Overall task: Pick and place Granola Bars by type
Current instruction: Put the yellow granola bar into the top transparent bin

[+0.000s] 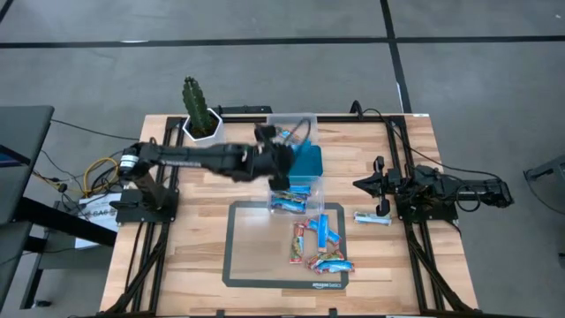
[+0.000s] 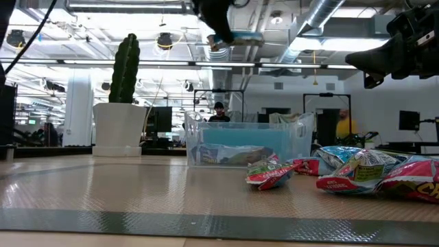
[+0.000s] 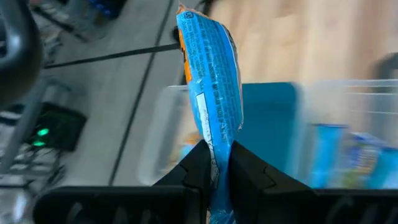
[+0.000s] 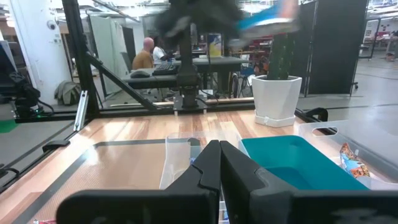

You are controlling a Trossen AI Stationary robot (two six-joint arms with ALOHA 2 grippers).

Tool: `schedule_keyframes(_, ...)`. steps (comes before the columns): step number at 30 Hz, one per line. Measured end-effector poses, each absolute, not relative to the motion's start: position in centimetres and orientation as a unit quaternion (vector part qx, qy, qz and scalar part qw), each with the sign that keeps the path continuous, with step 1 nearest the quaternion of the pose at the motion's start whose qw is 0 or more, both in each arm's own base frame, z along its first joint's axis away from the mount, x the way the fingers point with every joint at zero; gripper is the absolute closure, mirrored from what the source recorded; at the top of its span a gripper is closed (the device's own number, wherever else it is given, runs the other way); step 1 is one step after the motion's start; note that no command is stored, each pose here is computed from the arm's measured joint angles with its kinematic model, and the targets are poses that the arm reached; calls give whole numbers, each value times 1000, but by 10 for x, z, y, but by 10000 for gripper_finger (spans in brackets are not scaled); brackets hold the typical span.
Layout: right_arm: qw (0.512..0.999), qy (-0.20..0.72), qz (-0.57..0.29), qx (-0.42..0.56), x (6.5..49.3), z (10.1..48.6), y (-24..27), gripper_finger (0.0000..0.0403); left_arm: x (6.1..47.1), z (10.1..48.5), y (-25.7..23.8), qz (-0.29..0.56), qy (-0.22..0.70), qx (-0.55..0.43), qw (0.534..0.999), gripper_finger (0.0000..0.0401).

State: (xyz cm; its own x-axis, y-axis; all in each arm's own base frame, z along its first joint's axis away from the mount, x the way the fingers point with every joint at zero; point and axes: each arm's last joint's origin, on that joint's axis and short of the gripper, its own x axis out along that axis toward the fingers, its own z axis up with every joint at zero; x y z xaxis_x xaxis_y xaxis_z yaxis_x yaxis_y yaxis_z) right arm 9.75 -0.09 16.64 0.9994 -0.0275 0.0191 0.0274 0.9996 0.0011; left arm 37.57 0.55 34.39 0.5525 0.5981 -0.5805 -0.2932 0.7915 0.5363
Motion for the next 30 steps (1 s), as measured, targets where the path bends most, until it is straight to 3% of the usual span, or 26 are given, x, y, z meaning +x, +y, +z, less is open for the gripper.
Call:
schedule_keyframes(15, 1000, -9, -14, 0, 98, 166, -1, 403, 364, 349, 119, 324, 409, 187, 832, 367)
schedule_keyframes(22, 1000, -9, -14, 0, 98, 166, -1, 403, 367, 353, 139, 279, 373, 190, 864, 367)
schedule_keyframes(30, 1000, -10, -14, 0, 98, 166, -1, 403, 386, 312, 178, 249, 395, 181, 865, 367)
